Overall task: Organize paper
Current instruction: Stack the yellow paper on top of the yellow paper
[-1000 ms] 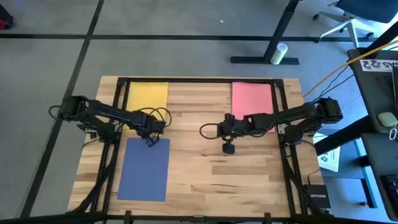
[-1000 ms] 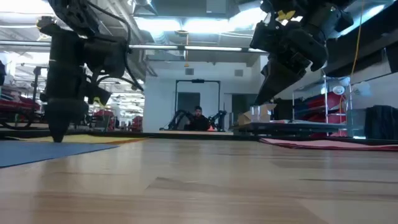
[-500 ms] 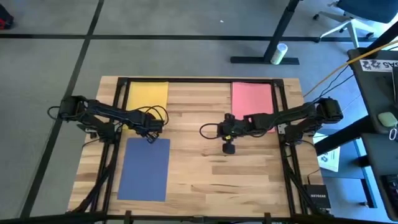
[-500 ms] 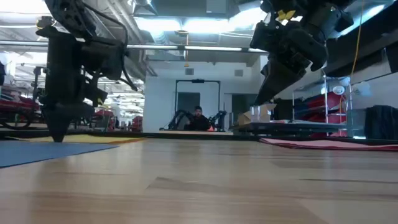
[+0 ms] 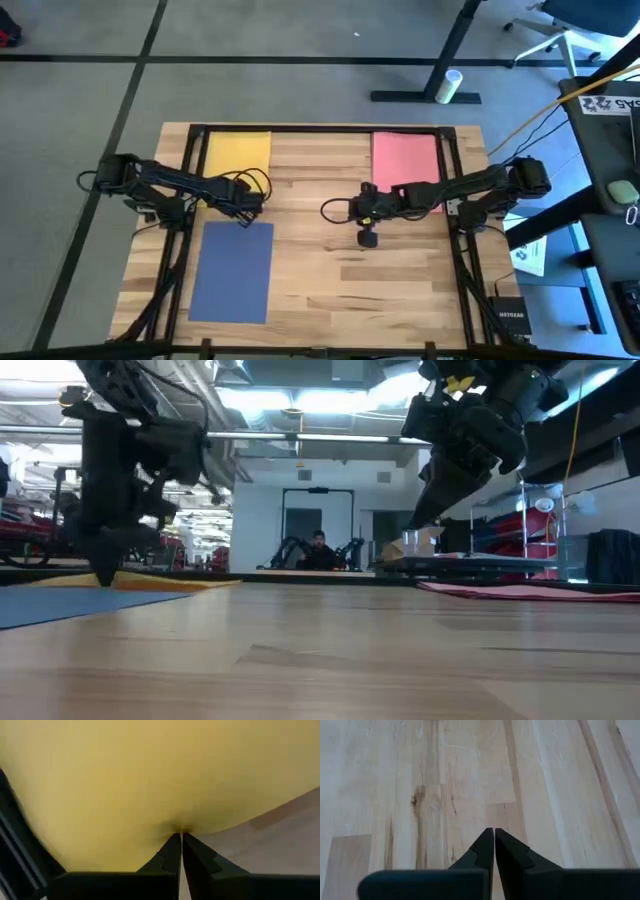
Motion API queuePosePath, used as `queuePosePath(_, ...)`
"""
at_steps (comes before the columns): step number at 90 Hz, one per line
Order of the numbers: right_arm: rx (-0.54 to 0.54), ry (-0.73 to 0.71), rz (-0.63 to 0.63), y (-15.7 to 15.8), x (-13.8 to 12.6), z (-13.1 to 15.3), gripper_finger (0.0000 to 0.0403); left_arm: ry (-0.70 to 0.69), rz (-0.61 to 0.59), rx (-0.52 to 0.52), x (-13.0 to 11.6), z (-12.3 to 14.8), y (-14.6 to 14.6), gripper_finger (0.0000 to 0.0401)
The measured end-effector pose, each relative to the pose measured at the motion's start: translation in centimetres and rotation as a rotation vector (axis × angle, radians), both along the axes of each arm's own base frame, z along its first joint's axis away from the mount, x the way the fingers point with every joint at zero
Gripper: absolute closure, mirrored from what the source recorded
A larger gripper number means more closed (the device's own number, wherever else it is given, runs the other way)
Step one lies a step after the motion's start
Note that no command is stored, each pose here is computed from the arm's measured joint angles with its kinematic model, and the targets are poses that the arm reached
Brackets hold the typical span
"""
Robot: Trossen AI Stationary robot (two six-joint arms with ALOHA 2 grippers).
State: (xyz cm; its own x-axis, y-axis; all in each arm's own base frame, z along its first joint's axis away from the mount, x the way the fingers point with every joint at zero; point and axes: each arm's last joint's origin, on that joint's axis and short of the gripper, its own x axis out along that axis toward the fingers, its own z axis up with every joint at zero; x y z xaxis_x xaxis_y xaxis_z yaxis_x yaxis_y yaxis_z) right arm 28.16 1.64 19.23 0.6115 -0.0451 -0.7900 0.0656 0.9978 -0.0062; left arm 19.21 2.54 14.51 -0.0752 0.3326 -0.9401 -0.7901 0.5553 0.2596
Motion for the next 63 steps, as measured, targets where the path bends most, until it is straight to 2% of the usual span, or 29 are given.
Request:
queuePosePath(14, 0.0, 0.0, 0.0, 0.0, 0.0, 0.0, 0.0398, -0.032, -0.038, 0.01, 0.9, 0.9, -0.3, 0.0401)
queuePosePath(40, 0.0, 0.001, 0.0, 0.0, 0.0, 0.0, 0.0398, -0.015, -0.088, 0.01, 0.9, 1.0, -0.5, 0.0401)
queuePosePath(49, 0.0, 0.001, 0.0, 0.0, 0.0, 0.0, 0.0398, -0.107, -0.156, 0.019, 2.0, 1.0, -0.8, 0.0401)
queuePosePath(63, 0.0, 0.0, 0.0, 0.0, 0.0, 0.0, 0.0398, -0.325, -0.382, 0.05, 4.8, 1.6, -1.6, 0.0401)
